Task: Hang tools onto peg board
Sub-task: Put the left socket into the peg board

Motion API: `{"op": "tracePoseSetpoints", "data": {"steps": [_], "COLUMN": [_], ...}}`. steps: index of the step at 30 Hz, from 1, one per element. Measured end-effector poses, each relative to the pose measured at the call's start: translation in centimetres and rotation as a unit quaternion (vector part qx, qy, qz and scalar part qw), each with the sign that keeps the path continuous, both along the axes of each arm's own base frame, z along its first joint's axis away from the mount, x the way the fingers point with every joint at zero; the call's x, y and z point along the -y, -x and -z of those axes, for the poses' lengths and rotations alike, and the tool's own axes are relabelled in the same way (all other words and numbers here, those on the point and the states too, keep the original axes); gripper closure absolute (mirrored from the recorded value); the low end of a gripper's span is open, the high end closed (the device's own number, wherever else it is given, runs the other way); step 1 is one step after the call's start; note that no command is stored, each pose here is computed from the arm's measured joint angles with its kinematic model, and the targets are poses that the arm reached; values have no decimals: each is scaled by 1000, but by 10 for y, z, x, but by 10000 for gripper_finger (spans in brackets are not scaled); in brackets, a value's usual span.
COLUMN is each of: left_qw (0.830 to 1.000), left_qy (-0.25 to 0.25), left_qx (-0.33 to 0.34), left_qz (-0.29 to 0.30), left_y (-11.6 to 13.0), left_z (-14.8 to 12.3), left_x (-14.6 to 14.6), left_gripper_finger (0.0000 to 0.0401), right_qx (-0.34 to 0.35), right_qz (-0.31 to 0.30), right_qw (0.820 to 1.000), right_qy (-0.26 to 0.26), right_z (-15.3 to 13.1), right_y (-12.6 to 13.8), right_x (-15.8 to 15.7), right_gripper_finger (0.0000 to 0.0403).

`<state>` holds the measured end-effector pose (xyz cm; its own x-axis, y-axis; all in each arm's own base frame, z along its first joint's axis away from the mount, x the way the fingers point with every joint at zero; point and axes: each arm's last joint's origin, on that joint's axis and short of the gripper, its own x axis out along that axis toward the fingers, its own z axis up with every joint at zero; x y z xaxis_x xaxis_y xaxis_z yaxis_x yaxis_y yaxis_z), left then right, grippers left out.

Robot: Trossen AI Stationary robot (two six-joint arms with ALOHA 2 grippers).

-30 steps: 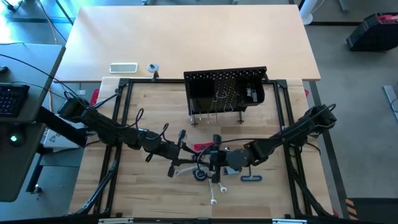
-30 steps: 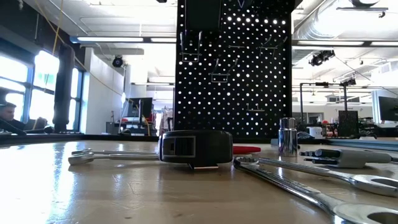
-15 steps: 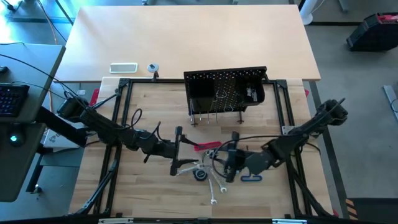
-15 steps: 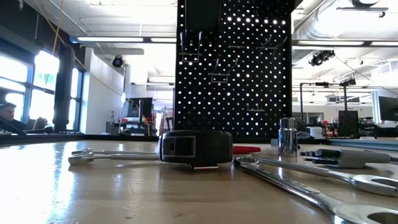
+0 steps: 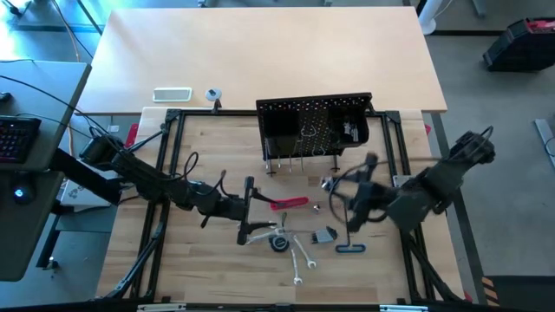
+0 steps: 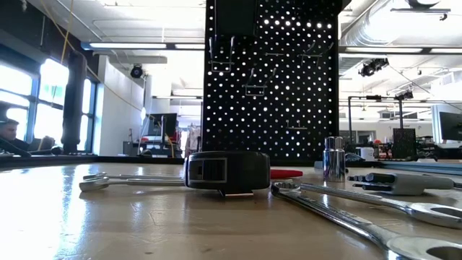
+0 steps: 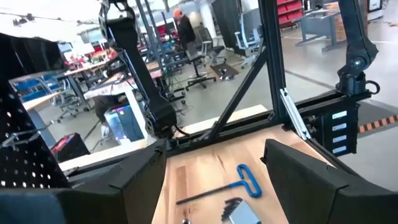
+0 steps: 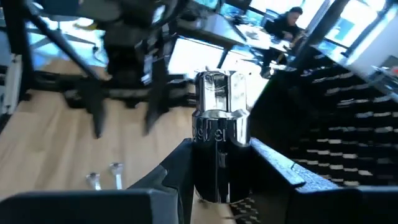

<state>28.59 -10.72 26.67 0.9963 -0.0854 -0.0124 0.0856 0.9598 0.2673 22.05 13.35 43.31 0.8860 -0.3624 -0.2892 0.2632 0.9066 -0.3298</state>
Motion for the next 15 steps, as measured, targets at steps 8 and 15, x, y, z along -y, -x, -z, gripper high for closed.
{"op": "tracePoseSetpoints", "data": {"steps": [8, 15], "left_qw": [1000, 999], "left_qy": [17, 26], "left_qx": [-22, -27], "left_qz": [0, 0], "left_y": [0, 0], "left_z": [4, 5], "left_x": [0, 0], "left_gripper_finger": [139, 139], "right_qx": [-21, -53], "right_qz": [57, 87], "right_qw": [997, 988], "right_qy": [-46, -112], "right_z": [-54, -68], "right_y": [26, 32], "right_x": [51, 93], "right_gripper_finger": [291, 291]}}
